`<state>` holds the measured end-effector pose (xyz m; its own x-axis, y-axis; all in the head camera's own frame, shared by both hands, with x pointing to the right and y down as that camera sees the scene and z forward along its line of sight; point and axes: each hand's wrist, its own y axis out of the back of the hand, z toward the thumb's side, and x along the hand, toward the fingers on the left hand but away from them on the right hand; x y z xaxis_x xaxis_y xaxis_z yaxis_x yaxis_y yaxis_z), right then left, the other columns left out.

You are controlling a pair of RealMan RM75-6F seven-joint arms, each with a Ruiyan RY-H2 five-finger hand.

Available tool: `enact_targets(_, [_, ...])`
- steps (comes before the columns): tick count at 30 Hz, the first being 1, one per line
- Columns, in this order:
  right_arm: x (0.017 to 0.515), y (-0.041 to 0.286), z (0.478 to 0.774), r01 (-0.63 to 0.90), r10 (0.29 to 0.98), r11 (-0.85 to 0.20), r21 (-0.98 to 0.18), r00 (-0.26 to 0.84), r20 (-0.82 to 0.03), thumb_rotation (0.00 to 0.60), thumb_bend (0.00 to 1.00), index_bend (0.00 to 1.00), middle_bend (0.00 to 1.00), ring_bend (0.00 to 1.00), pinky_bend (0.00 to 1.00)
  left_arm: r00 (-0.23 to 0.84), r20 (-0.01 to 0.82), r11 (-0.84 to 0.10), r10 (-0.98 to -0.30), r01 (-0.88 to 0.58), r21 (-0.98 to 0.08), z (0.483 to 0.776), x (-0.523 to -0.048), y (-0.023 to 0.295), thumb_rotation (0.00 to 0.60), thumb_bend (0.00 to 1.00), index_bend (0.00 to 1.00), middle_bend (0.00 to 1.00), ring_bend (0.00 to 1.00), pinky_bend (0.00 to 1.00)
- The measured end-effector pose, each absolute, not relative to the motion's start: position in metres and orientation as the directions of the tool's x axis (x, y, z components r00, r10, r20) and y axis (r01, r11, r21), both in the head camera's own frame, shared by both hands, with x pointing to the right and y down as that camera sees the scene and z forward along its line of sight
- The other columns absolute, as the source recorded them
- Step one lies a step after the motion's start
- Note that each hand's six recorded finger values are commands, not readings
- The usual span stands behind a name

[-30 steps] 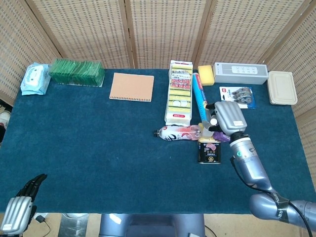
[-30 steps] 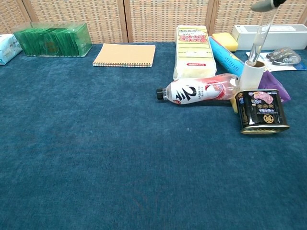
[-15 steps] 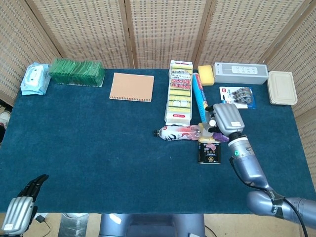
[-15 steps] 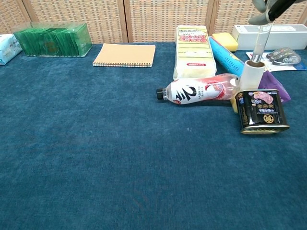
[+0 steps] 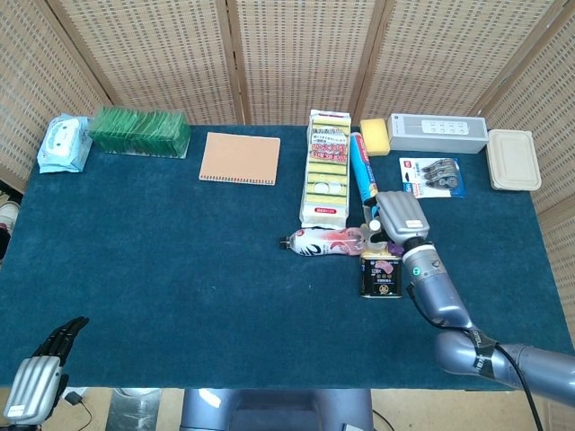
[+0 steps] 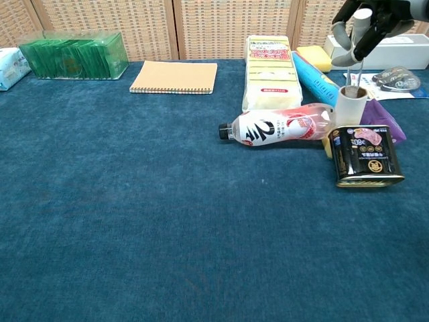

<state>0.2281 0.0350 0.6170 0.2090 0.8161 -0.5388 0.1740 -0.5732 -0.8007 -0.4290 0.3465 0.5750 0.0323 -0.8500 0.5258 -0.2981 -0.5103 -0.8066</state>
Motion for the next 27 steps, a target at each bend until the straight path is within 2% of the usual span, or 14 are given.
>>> enact_targets(7, [0.228,0.033,0.622,0.172,0.818,-0.570,-0.803,0.202,-0.538,0.600,0.31,0.76,0.95,1.00,0.94,0.029,0.527,-0.510,-0.850,-0.302,-0.806,0.575,-0.431,0.347,0.600,0.20,0.10,0.14,0.15,0.31])
enact_targets(10, [0.229,0.032,0.625,0.169,0.818,-0.571,-0.803,0.204,-0.539,0.600,0.31,0.75,0.90,0.98,0.89,0.034,0.526,-0.510,-0.850,-0.305,-0.804,0.575,-0.430,0.347,0.600,0.20,0.10,0.14,0.15,0.31])
enact_targets(14, [0.234,0.030,0.631,0.180,0.815,-0.577,-0.797,0.196,-0.546,0.600,0.31,0.71,0.82,0.90,0.82,0.043,0.523,-0.510,-0.851,-0.309,-0.803,0.574,-0.427,0.347,0.600,0.20,0.10,0.14,0.15,0.31])
enact_targets(19, [0.240,0.030,0.636,0.186,0.814,-0.578,-0.794,0.195,-0.547,0.600,0.31,0.69,0.77,0.83,0.77,0.036,0.526,-0.511,-0.850,-0.305,-0.804,0.575,-0.429,0.347,0.600,0.20,0.10,0.14,0.15,0.31])
enact_targets(22, [0.243,0.031,0.637,0.181,0.813,-0.579,-0.795,0.196,-0.548,0.600,0.31,0.66,0.73,0.77,0.71,0.039,0.527,-0.512,-0.849,-0.306,-0.803,0.575,-0.428,0.347,0.600,0.20,0.10,0.14,0.15,0.31])
enact_targets(27, [0.245,0.033,0.639,0.171,0.812,-0.581,-0.796,0.198,-0.550,0.600,0.31,0.56,0.59,0.62,0.57,0.041,0.527,-0.513,-0.849,-0.305,-0.802,0.574,-0.427,0.348,0.600,0.20,0.10,0.14,0.15,0.31])
